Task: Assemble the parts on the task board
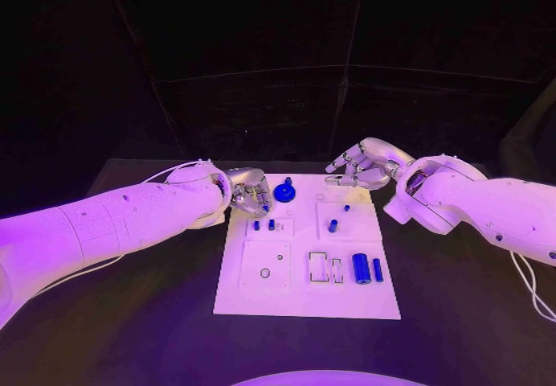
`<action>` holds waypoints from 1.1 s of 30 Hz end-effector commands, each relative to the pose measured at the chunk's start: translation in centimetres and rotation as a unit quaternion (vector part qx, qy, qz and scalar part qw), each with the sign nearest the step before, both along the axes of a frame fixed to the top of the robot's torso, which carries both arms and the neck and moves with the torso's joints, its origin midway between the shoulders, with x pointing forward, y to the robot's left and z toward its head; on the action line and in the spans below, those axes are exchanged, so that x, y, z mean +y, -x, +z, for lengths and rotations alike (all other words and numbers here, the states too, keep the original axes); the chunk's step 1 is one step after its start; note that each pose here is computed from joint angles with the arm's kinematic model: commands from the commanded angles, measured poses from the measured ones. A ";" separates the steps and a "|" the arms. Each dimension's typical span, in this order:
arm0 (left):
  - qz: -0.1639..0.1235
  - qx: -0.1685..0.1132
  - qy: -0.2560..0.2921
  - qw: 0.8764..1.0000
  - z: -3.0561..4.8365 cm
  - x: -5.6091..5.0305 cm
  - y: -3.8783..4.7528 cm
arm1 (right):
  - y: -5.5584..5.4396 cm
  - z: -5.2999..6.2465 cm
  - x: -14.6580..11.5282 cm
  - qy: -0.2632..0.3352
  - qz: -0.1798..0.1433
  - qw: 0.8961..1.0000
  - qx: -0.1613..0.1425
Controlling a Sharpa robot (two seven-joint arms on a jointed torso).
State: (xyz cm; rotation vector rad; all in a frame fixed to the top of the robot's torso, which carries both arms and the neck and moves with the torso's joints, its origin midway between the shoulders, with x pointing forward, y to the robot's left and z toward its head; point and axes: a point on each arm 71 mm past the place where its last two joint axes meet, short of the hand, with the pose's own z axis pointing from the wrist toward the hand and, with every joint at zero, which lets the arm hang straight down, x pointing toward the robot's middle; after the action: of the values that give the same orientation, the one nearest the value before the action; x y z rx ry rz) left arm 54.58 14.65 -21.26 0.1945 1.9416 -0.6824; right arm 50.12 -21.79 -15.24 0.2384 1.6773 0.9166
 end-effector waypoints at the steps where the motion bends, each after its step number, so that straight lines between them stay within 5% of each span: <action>1: 0.000 -0.003 0.005 1.000 -0.03 0.0 0.08 | 0.0 0.2 0.2 -0.001 0.005 1.000 -0.004; 33: 0.005 0.009 -0.008 1.000 -0.26 -0.9 -0.18 | 0.0 0.1 0.3 -0.001 0.008 1.000 -0.002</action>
State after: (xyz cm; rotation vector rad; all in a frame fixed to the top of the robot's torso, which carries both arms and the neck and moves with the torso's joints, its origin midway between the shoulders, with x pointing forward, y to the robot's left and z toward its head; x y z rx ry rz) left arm 54.80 13.90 -21.49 0.1894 1.9556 -0.6632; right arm 50.12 -21.61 -15.24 0.2355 1.6779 0.9203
